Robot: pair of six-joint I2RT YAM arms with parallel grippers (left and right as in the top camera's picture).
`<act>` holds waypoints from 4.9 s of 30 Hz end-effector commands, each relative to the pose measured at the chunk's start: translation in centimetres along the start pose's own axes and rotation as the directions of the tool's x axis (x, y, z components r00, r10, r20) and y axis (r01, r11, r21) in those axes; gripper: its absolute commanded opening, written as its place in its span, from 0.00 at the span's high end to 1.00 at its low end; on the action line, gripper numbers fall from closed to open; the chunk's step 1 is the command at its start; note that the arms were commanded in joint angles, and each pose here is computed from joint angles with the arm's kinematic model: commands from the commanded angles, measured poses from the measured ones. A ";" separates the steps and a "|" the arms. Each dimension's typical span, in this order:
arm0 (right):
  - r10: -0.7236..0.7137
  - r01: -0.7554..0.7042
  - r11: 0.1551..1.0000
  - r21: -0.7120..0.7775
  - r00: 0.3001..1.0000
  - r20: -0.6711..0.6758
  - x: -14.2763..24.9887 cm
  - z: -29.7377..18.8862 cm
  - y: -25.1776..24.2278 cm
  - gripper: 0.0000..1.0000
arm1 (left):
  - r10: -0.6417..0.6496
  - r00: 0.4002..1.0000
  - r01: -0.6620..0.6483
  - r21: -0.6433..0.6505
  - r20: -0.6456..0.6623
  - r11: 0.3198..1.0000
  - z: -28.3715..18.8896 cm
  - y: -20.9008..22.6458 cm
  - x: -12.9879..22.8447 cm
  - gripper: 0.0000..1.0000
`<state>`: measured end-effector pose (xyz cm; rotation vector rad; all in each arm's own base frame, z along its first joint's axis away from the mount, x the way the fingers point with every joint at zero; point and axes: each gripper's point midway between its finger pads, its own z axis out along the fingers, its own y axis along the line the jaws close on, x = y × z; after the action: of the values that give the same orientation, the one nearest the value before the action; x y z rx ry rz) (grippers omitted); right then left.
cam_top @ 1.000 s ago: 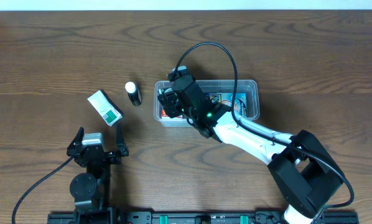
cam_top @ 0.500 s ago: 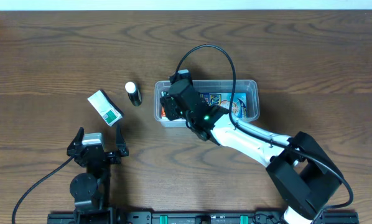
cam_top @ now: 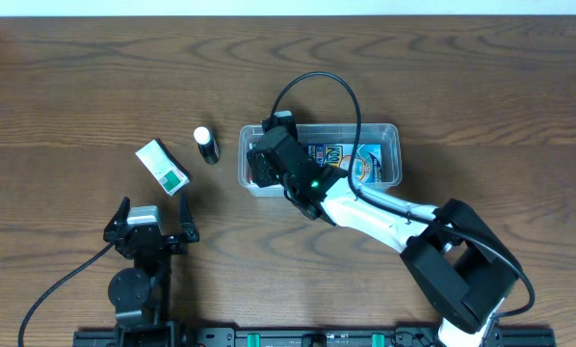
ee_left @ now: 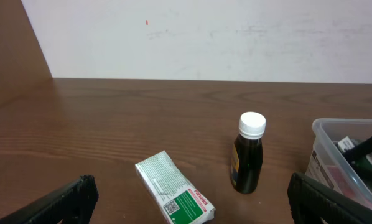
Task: Pack container
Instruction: 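Lower the green tin into the container's left compartment, then open right gripper and retract right arm to the side, then move left gripper to the brown bottle and grasp its white cap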
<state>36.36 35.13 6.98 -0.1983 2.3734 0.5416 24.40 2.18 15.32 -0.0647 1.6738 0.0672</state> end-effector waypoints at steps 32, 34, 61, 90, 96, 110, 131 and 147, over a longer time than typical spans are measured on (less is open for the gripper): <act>0.025 -0.023 0.999 -0.035 0.997 0.069 -2.1 -0.8 1.3 0.27 | -0.010 0.999 0.011 0.006 -0.045 1.000 0.1 -0.1 1.5 0.02; 0.030 -0.025 0.998 -0.053 0.995 0.094 -3.2 -1.9 1.8 0.24 | -0.010 0.999 0.011 0.006 -0.045 1.000 0.1 -0.1 1.5 0.02; 0.327 -0.716 0.422 0.556 0.692 0.644 -11.1 -29.3 -31.7 0.01 | -0.010 0.999 0.011 0.006 -0.045 1.000 0.1 -0.1 1.5 0.02; 0.552 -0.780 0.211 0.589 0.593 0.587 -4.4 -31.7 -36.7 0.01 | -0.310 0.857 0.384 0.109 -0.411 0.917 1.8 -4.1 -0.8 0.02; 0.552 -0.780 0.211 0.589 0.593 0.587 -4.4 -31.7 -36.7 0.01 | -0.237 0.729 0.348 0.050 -0.642 0.936 3.9 -4.1 -4.9 0.02; 0.552 -0.780 0.211 0.589 0.592 0.587 -4.4 -31.7 -36.7 0.01 | -0.104 0.558 0.279 0.068 -0.823 0.958 9.5 -4.0 -4.6 0.02; 0.552 -0.780 0.211 0.589 0.593 0.587 -4.4 -31.7 -36.7 0.01 | -0.029 0.525 0.242 0.116 -0.851 0.963 14.2 -4.0 0.7 0.02; 0.552 -0.780 0.211 0.589 0.593 0.587 -4.4 -31.7 -36.7 0.01 | 0.146 0.518 0.076 0.215 -0.843 0.974 15.9 -6.5 3.6 0.02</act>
<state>31.32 -11.46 19.12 1.3424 2.0869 -0.2530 39.89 -3.75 10.56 0.1188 2.6853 -0.2460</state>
